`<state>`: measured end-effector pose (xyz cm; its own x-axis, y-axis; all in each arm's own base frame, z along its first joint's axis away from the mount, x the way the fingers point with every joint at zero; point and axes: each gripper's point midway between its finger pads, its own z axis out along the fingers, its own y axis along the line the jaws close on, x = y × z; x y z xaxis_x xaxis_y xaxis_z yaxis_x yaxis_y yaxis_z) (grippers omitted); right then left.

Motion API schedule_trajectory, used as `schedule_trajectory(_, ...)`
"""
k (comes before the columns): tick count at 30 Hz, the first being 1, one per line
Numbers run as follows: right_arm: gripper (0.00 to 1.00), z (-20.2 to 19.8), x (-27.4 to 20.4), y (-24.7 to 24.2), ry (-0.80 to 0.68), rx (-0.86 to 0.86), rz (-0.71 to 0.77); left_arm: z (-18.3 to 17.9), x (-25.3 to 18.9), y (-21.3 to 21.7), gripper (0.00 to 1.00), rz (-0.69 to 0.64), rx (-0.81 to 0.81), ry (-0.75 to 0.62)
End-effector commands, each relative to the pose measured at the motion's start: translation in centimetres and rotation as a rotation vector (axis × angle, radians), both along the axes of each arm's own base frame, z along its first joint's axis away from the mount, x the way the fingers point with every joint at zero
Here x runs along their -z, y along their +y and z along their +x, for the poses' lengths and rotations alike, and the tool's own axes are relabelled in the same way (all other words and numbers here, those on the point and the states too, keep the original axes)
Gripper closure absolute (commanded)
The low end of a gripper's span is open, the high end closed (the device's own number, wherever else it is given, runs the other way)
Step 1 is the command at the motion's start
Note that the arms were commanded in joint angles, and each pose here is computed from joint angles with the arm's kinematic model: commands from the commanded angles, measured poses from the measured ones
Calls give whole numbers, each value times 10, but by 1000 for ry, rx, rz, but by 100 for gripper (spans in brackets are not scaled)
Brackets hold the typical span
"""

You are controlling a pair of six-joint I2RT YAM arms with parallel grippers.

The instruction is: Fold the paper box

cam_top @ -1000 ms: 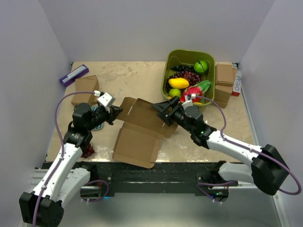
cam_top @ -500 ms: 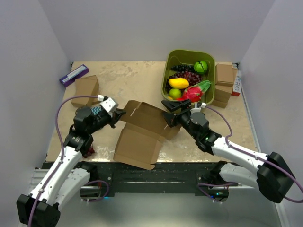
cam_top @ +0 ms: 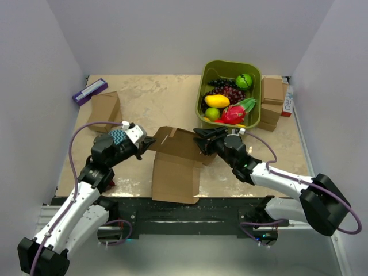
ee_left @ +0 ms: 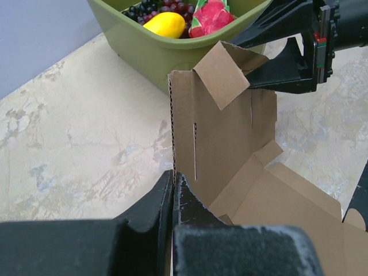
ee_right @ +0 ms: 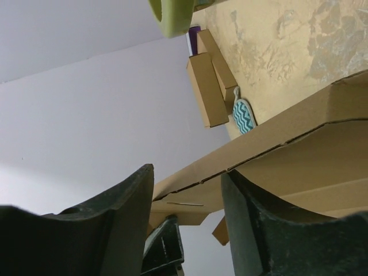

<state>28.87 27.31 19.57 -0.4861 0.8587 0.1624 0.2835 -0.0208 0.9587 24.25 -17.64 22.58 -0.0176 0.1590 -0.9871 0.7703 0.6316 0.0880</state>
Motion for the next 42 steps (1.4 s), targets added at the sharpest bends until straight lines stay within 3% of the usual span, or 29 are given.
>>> schedule_trajectory(1,50,11,-19,1,-40,28,29,-1,-14,-7,100,-11,39,-76)
schedule_trajectory(4,66,12,-15,0,-39,41,20,-1,-12,-9,100,-9,39,-70)
schedule_trajectory(5,76,13,-15,-1,-40,46,15,0,-10,-8,100,-7,29,-65)
schedule_trajectory(7,86,17,-15,-3,-44,65,5,3,-8,-7,100,-10,11,-43)
schedule_trajectory(8,95,18,-15,-3,-49,69,-2,8,-5,-5,96,-4,-14,-25)
schedule_trajectory(9,100,21,-13,-5,-54,83,-27,10,-5,-4,86,-1,-23,-10)
schedule_trajectory(10,100,22,-14,-5,-59,86,-38,12,-5,-3,65,-2,-37,3)
schedule_trajectory(13,100,27,-13,-8,-83,114,-85,20,-9,2,35,-5,-92,15)
schedule_trajectory(16,100,32,-11,-8,-110,138,-123,25,-19,11,28,-42,-168,20)
schedule_trajectory(23,100,30,-8,5,-203,138,-192,19,-31,26,28,-246,-318,118)
schedule_trajectory(25,100,26,-10,9,-250,136,-196,12,-32,22,28,-316,-305,166)
schedule_trajectory(28,100,24,-10,11,-280,144,-211,-6,-10,-1,31,-387,-196,342)
schedule_trajectory(30,100,24,-9,14,-297,148,-220,-20,18,-13,33,-403,-132,441)
schedule_trajectory(35,100,25,-9,16,-310,167,-253,-37,69,-18,36,-405,-167,604)
schedule_trajectory(42,100,36,-18,13,-320,222,-303,-44,115,-14,33,-355,-266,724)
